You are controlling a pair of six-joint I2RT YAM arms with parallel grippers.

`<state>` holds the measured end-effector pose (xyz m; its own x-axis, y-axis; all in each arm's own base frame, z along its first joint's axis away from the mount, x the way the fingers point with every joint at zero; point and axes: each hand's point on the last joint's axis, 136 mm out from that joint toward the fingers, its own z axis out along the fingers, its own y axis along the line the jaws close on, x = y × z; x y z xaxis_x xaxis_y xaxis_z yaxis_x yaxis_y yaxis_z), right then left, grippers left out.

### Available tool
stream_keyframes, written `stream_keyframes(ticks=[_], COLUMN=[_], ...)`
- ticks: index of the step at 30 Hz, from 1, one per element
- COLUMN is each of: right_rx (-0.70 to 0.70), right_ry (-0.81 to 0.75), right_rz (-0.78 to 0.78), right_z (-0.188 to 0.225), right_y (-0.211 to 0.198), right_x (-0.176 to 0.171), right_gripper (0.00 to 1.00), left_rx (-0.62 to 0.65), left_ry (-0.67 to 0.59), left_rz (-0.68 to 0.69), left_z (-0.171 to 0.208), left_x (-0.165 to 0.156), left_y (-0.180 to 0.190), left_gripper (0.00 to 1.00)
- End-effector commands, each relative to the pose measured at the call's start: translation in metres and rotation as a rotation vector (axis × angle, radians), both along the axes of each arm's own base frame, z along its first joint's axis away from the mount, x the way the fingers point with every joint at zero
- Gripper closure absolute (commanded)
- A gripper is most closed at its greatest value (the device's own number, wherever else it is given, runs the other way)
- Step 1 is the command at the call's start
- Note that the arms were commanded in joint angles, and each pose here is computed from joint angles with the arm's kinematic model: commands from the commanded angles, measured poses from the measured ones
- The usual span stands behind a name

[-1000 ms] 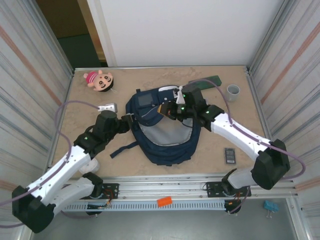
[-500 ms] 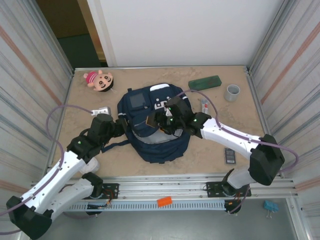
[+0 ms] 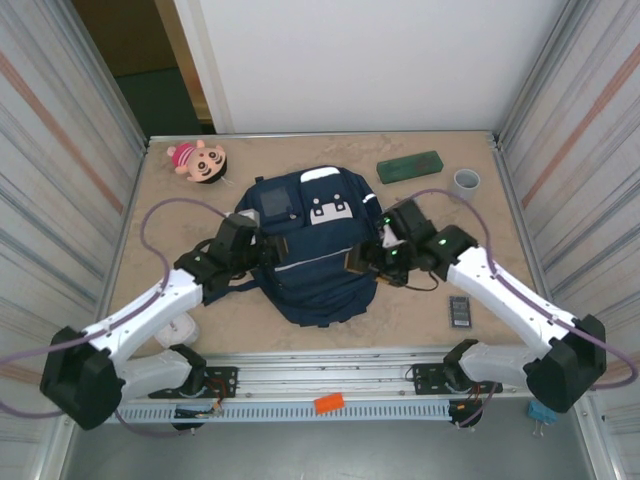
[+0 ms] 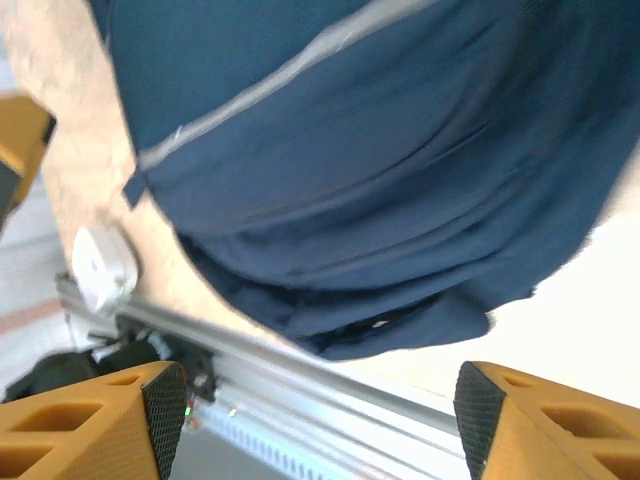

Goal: Pack books, pencil case, and school supplies into a backpack

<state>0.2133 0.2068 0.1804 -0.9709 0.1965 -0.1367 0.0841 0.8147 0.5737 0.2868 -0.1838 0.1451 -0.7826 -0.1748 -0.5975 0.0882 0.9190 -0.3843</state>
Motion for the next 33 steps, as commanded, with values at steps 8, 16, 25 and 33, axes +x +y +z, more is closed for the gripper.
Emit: stream_keyframes(ticks=[8,16,25,33], right_rx=[-0.184,-0.219,-0.176,-0.03], right_ry=[-0.12,-0.131,-0.317,-0.433], right_rz=[-0.186,-0.335,-0.327,-0.249], right_z=[0.003,-0.033,-0.064,-0.082], right_y=[-0.096,-0.131,-0.126,-0.103], right_x=[0.112,0.23,0.33,0.389], right_gripper=[0.26,0.25,0.3,0.34], left_rx=[-0.011,0.005,0.003,-0.018], left_ry=[-0.057,-0.061,-0.09,-0.074], left_rz=[-0.169,-0.12,-0.052,-0.047], left_z=[0.021,0.028,0.043,0.037], left_x=[0.049,0.075,0.1,0.118], left_y=[-0.058,-0.032,0.001,0.009], left_gripper=[0.24,0.24,0.24,0.24])
